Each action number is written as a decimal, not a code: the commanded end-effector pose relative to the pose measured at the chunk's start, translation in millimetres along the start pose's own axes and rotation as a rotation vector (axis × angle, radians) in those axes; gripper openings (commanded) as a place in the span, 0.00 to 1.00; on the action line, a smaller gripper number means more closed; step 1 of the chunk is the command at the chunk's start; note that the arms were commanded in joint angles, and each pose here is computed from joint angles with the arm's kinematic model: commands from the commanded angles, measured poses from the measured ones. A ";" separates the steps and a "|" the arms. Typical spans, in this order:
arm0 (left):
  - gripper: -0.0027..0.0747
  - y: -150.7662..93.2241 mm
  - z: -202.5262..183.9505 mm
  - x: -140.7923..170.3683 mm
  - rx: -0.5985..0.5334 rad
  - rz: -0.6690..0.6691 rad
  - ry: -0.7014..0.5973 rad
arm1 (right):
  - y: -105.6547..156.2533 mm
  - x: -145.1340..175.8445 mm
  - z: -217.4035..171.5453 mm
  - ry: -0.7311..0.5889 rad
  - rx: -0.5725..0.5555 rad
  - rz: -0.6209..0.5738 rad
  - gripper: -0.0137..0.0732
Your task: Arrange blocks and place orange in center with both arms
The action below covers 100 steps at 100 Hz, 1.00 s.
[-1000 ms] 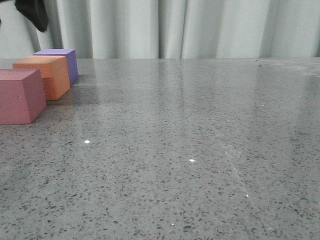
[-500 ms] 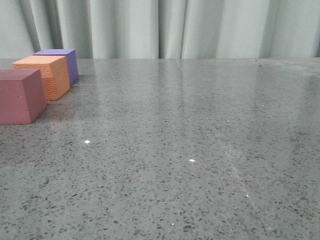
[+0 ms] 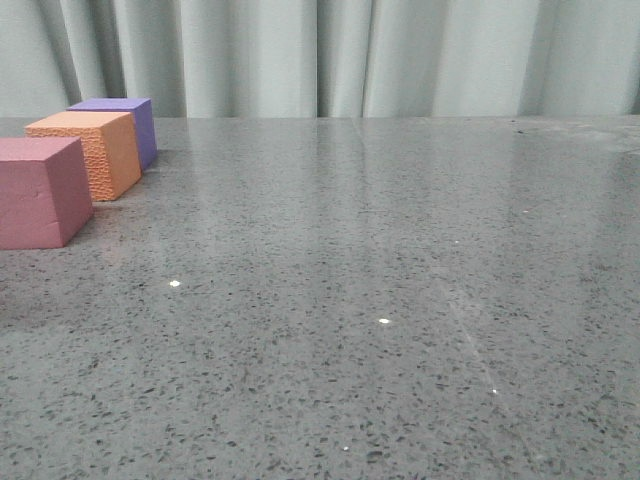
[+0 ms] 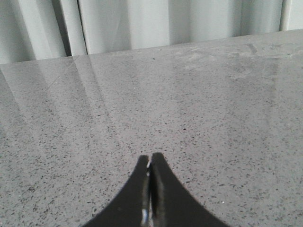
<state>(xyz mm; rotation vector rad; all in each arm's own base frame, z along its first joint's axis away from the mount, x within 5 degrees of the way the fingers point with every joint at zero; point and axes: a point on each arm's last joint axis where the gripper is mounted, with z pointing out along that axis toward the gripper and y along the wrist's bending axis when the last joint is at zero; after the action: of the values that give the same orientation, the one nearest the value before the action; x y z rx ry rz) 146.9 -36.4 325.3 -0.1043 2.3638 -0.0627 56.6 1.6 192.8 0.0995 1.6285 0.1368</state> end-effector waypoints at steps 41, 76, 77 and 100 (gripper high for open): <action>0.01 14.5 -22.8 13.0 0.032 0.010 -0.156 | 1.7 -13.5 -2.9 -0.123 -0.012 -0.010 0.08; 0.01 14.6 -22.7 13.2 0.031 0.010 -0.154 | 1.7 -13.5 -2.9 -0.123 -0.012 -0.010 0.08; 0.01 14.6 -22.7 13.2 0.031 0.010 -0.154 | 1.7 -13.5 -2.9 -0.123 -0.012 -0.010 0.08; 0.01 14.6 -22.7 13.2 0.031 0.010 -0.154 | 1.7 -13.5 -2.9 -0.123 -0.012 -0.010 0.08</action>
<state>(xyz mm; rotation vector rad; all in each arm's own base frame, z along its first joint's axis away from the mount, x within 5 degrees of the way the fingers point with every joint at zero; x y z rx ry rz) 117.8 -22.1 319.4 -0.0988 2.2891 -0.0647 56.6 1.6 192.8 0.0995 1.6285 0.1368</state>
